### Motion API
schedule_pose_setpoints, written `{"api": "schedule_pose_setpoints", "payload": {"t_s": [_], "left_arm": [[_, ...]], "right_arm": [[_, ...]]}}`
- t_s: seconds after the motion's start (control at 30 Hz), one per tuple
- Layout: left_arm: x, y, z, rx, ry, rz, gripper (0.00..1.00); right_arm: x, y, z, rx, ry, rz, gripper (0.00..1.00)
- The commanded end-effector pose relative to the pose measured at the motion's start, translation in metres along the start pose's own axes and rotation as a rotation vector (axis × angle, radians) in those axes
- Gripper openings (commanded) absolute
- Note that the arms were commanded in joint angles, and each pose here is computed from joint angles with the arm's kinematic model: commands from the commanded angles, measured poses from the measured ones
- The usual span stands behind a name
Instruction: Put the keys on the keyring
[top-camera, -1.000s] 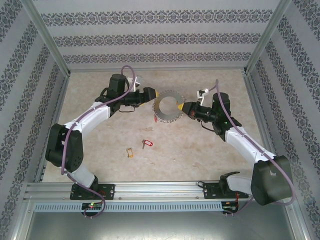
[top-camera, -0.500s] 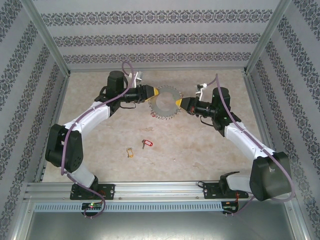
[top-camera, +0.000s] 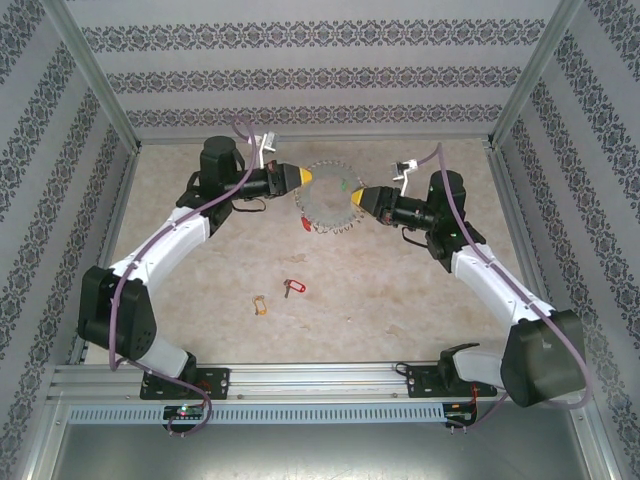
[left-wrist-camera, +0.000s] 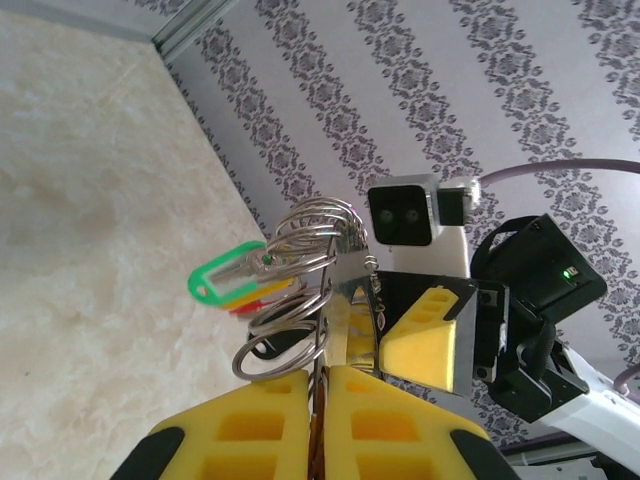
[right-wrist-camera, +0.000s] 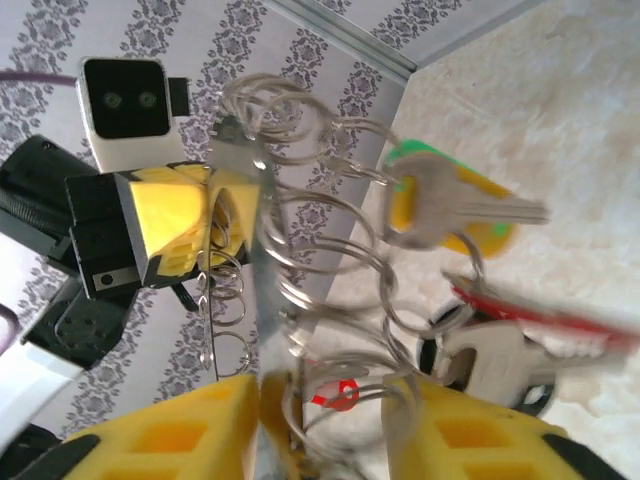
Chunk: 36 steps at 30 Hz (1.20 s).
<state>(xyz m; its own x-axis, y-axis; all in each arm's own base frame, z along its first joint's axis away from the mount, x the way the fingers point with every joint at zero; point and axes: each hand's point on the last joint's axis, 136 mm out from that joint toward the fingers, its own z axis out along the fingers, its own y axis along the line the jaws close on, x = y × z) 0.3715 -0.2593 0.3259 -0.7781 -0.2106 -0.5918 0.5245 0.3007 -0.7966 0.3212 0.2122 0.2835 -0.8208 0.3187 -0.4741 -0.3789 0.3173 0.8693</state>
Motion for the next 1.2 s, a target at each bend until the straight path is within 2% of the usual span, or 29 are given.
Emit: {"api": "schedule_pose_setpoints", "payload": {"t_s": [0.0,0.07,0.13,0.23,0.3,0.43,0.47,0.53,0.7,0.9,1.0,1.17], "left_arm": [[-0.026,-0.07,-0.025,0.073,-0.109,0.27,0.0],[-0.03,-0.08,-0.036,0.031,-0.154,0.374,0.0],[-0.029,-0.09,-0.047,-0.008,-0.188,0.499,0.0],[-0.024,-0.079,-0.058,-0.17,-0.195,0.682,0.0],[-0.023,-0.077,-0.064,-0.221,-0.19,0.717,0.0],[-0.02,-0.115,-0.058,-0.049,-0.144,0.728,0.0],[-0.019,-0.118,-0.057,-0.029,-0.12,0.723,0.0],[-0.018,-0.123,-0.055,-0.005,-0.097,0.708,0.0],[-0.022,-0.136,-0.057,0.043,-0.133,0.711,0.0],[-0.016,-0.145,-0.052,0.123,-0.089,0.744,0.0],[-0.005,-0.148,-0.052,0.192,-0.061,0.844,0.0],[0.003,-0.132,-0.047,0.158,-0.03,0.951,0.0]], "right_arm": [[-0.018,0.019,-0.027,0.06,-0.119,-0.15,0.54],[-0.024,0.018,-0.045,0.135,-0.201,-0.208,0.62],[-0.031,0.011,-0.066,0.244,-0.323,-0.255,0.64],[-0.035,0.008,-0.091,0.308,-0.476,-0.394,0.62],[-0.031,0.01,-0.1,0.328,-0.521,-0.558,0.57],[-0.018,0.022,-0.098,0.311,-0.491,-0.767,0.49],[-0.013,0.03,-0.095,0.288,-0.47,-0.833,0.48],[-0.002,0.04,-0.088,0.255,-0.437,-0.964,0.41],[0.033,0.051,-0.065,0.209,-0.339,-1.299,0.23],[0.049,0.061,-0.046,0.158,-0.301,-1.422,0.22],[0.049,0.063,-0.043,0.148,-0.321,-1.455,0.22],[0.048,0.054,-0.042,0.184,-0.326,-1.479,0.22]]}}
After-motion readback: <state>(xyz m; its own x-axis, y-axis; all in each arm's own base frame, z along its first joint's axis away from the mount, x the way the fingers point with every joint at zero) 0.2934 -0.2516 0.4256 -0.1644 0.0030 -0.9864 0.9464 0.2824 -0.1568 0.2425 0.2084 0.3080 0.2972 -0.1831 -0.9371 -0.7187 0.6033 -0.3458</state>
